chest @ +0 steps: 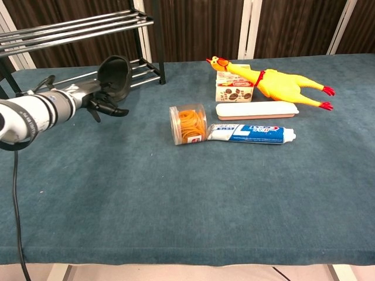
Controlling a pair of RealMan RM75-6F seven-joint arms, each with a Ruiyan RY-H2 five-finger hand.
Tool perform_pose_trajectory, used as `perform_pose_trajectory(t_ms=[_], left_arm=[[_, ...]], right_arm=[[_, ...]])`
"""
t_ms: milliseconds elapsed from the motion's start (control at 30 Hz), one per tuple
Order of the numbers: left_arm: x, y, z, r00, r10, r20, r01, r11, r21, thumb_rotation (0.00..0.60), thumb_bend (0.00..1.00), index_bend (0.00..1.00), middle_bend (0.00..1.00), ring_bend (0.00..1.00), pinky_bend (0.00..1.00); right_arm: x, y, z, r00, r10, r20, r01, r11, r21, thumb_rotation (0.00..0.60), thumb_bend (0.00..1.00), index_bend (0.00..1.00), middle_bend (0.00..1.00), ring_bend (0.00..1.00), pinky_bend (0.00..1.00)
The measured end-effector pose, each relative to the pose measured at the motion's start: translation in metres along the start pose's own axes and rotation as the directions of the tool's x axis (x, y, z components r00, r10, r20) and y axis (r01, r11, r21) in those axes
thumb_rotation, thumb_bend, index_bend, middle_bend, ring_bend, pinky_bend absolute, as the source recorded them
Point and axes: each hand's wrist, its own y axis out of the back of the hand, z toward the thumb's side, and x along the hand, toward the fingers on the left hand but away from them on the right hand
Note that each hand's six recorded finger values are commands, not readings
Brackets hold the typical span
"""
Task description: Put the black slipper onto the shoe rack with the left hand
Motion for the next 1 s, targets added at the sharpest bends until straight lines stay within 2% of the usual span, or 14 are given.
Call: perform_pose_trajectory(t_ms=[733, 1000], left_arm=[[0.033, 0.007, 0.006, 0.999, 0.039, -0.027, -0.042, 0.995, -0.093, 0.42, 0.27, 0.0, 0.17, 0.13, 0.4], [0.036, 0.002, 0.014, 1.0, 0.029, -0.003, -0.03, 0.993, -0.115, 0.414, 0.27, 0.0, 0.17, 0.13, 0.4]], right_arm=[[0.0, 0.003, -0.003, 1.0, -0.008, 0.011, 0.009, 1.0, -0.012, 0.6, 0.08, 0.0, 0.0, 0.0, 0.04], [0.001, 0.004, -0.004, 1.0, -0.013, 0.016, 0.013, 1.0, -0.011, 0.6, 0.08, 0.0, 0.0, 0.0, 0.04]])
